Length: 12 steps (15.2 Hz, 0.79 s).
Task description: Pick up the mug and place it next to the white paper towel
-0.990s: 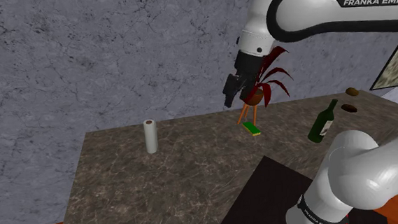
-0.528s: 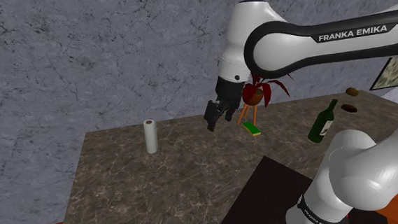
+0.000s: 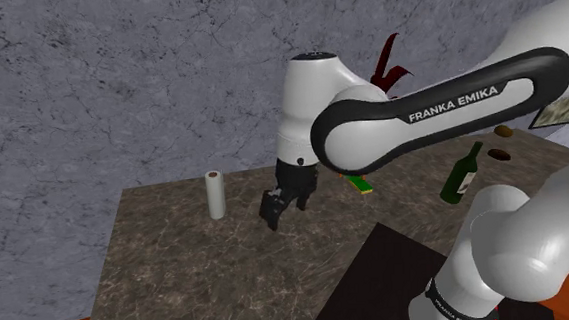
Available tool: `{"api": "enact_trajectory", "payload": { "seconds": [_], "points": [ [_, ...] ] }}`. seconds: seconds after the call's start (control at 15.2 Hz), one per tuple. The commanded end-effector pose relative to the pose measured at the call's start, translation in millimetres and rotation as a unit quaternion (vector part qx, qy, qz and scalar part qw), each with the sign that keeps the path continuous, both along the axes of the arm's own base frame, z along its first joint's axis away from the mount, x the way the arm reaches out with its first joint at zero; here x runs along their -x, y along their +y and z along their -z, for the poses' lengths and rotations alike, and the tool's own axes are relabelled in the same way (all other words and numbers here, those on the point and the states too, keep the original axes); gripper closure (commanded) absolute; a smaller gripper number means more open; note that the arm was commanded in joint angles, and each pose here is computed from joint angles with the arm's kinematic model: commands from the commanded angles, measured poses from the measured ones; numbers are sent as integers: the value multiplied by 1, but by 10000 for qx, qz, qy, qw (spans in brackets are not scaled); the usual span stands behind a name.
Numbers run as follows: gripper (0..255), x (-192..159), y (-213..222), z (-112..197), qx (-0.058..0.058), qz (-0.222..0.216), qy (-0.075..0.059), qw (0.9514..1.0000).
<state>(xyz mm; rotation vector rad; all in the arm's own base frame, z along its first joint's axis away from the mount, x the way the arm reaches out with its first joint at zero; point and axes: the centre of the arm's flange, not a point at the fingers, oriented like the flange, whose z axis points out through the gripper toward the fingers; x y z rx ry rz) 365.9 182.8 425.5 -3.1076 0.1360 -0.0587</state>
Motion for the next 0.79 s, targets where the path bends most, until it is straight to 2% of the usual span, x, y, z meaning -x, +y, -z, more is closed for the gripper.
{"api": "enact_trajectory", "payload": {
  "seconds": [0.0,0.73],
  "points": [
    [0,-5,19,19,31,4,30,10000],
    [0,-25,124,124,241,6,212,9995]
  ]
}}
